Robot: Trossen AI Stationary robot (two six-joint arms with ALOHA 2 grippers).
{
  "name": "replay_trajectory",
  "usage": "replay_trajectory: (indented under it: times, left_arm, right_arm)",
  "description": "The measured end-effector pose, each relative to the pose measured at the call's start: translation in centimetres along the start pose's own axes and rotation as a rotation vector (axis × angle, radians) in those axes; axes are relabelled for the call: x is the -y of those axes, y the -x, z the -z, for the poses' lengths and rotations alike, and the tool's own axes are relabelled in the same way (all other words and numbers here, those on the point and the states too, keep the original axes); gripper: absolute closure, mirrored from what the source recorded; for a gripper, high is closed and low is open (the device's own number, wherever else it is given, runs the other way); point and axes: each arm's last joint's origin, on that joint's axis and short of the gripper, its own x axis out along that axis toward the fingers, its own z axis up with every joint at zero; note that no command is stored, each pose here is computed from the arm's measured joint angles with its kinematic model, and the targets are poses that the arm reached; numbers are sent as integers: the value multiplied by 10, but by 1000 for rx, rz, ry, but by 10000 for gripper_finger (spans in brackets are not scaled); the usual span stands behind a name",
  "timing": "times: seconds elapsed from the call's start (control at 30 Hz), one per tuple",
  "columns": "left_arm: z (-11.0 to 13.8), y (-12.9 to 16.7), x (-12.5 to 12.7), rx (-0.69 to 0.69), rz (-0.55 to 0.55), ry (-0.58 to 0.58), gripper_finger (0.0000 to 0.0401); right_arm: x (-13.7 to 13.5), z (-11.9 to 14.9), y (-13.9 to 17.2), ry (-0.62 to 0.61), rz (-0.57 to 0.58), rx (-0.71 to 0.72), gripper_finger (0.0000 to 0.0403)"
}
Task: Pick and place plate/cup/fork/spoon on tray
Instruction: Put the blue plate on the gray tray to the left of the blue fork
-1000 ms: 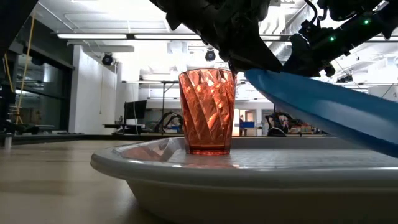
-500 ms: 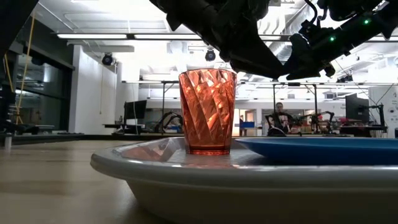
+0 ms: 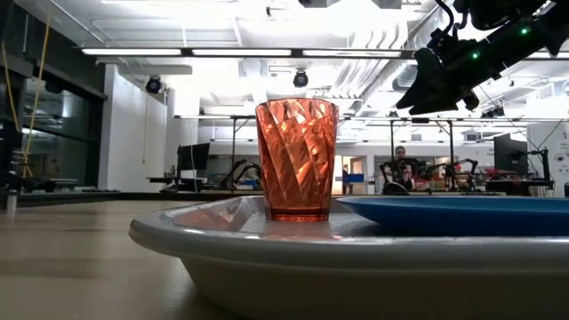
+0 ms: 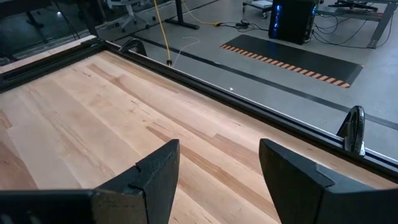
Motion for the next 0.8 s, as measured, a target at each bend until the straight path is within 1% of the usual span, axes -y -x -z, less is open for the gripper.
replay_trajectory:
  times: [0.07,0.1,0.17,0.23,0.3,0.37,0.47,0.53,0.6,0.63,0.73,0.8]
  left_arm:
    - [1,16,4,52,-14,-2,374]
    - [6,21,6,63,-17,7,387]
    - [22,25,10,78,-23,39,390]
    - [45,25,14,98,-40,72,393]
    - [65,27,14,146,-82,108,399]
    - [83,33,12,190,-138,146,398]
    - [101,42,8,258,-190,182,400]
    - [105,50,5,293,-213,192,400]
    - [105,59,3,322,-231,188,400]
    - [105,63,3,328,-238,188,400]
    - [104,70,3,345,-250,176,400]
    - [104,71,4,340,-248,166,400]
  right_arm:
    - [0,1,0,-17,0,-5,190]
    - [0,1,0,-20,-3,-11,190]
    - [0,2,0,-31,-21,-25,190]
    - [-1,4,0,-78,-61,-59,190]
    - [-2,8,1,-140,-122,-132,190]
    - [-4,5,4,-183,-189,-217,190]
    - [-11,2,10,-224,-273,-287,190]
    - [-20,4,13,-197,-334,-306,190]
    - [-31,-1,19,-155,-411,-299,190]
    - [-37,-3,22,-140,-453,-317,190]
    - [-54,-2,37,-96,-540,-476,204]
    - [-68,-6,52,-74,-562,-581,226]
